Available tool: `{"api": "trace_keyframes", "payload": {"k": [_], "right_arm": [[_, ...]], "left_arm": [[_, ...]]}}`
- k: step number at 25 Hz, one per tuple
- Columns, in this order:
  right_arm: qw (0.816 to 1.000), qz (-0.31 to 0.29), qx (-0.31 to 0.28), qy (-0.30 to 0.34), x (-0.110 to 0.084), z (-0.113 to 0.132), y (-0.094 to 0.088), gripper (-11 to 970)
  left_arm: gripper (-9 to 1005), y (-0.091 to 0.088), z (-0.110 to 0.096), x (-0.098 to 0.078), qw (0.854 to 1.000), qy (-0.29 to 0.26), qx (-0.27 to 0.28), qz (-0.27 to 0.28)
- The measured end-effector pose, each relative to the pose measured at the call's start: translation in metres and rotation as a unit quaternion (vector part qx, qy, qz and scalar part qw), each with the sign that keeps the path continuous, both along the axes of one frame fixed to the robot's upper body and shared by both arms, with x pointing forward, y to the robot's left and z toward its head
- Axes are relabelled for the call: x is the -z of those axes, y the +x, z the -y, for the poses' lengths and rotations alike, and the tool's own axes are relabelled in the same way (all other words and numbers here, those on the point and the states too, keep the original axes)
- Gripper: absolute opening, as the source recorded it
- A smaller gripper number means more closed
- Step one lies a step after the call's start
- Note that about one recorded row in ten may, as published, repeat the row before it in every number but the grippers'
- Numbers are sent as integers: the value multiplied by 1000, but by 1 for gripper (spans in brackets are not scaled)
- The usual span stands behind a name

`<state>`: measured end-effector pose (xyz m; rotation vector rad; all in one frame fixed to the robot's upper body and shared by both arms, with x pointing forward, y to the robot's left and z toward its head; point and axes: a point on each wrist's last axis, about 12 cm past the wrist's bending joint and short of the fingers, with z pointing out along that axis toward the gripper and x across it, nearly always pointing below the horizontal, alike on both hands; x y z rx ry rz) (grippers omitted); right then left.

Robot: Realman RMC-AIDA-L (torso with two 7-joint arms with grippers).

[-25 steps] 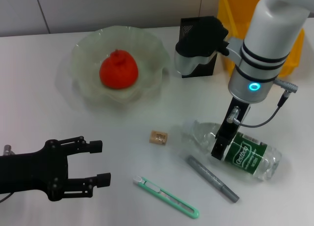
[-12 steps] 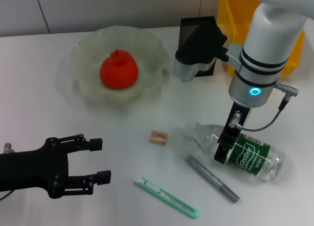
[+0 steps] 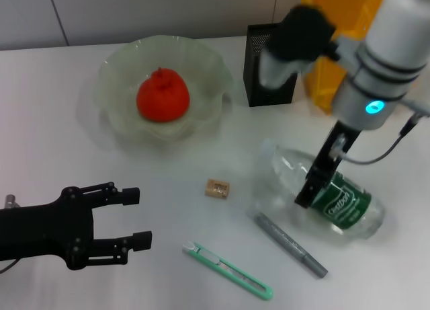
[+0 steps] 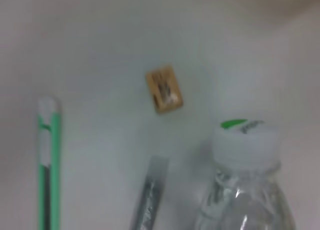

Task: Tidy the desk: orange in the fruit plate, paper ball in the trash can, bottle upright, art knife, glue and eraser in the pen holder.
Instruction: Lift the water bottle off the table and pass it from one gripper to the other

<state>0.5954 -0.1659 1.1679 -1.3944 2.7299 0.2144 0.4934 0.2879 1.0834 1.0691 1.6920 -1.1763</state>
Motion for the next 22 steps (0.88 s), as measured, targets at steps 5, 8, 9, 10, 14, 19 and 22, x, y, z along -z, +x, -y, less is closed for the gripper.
{"api": "trace_keyframes", "payload": {"k": [5, 8, 9, 10, 14, 19, 22], "right_arm": [[996, 37, -16, 74, -23, 21, -8, 759], [992, 62, -29, 103, -27, 32, -15, 758], [991, 71, -37, 111, -27, 34, -18, 758], [989, 77, -43, 119, -27, 37, -21, 758], [980, 93, -68, 165, -28, 43, -33, 758], [960, 125, -103, 229, -33, 55, -49, 758], [939, 154, -132, 279, -36, 69, -61, 758]], "left_arm": [[813, 3, 4, 0, 1000, -2, -2, 1], [812, 7, 7, -2, 1000, -3, -3, 1], [812, 9, 9, -3, 1000, -3, -2, 1], [812, 9, 9, -3, 1000, -3, -1, 2], [812, 15, 12, -7, 1000, -8, -4, 4], [811, 22, 16, -11, 1000, -16, -17, 3], [811, 29, 16, -17, 999, -27, -28, 0]]}}
